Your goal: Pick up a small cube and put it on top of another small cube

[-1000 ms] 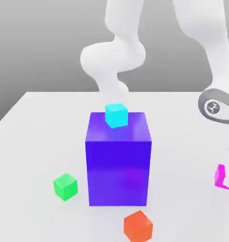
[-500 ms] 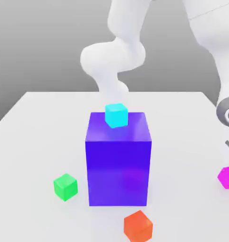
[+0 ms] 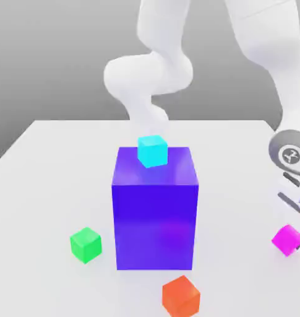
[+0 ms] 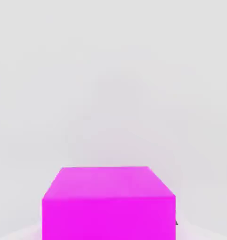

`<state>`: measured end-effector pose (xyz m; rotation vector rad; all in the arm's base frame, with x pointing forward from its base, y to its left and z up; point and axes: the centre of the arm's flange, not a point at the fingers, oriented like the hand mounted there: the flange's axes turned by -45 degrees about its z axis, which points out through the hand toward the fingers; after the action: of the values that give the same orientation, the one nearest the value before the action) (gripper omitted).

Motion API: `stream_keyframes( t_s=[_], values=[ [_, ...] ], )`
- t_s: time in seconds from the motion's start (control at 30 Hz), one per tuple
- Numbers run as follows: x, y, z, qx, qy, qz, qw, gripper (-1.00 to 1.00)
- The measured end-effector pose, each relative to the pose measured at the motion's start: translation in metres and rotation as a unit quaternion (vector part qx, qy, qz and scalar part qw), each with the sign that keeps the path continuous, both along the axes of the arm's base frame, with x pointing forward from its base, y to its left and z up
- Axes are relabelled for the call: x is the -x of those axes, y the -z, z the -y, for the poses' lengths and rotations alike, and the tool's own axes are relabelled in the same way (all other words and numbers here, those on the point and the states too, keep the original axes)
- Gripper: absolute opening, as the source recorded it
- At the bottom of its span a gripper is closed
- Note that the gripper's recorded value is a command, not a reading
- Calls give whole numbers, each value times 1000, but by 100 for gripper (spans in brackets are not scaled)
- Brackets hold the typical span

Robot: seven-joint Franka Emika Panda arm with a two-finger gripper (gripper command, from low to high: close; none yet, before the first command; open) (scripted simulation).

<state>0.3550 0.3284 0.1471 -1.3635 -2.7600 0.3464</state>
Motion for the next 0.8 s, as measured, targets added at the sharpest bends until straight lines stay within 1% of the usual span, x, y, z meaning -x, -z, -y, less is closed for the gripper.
stream_keyframes(
  t_s=[0.2, 0.37, 0.6, 0.8],
  values=[
    [-31, -23, 32, -27, -27, 14, 999, -100],
    [-62, -52, 67, -48, -40, 45, 997, -100],
    [-107, -103, 134, -64, -39, 113, 991, -100],
    [-142, -156, 223, -55, -7, 190, 980, -100]
  ],
)
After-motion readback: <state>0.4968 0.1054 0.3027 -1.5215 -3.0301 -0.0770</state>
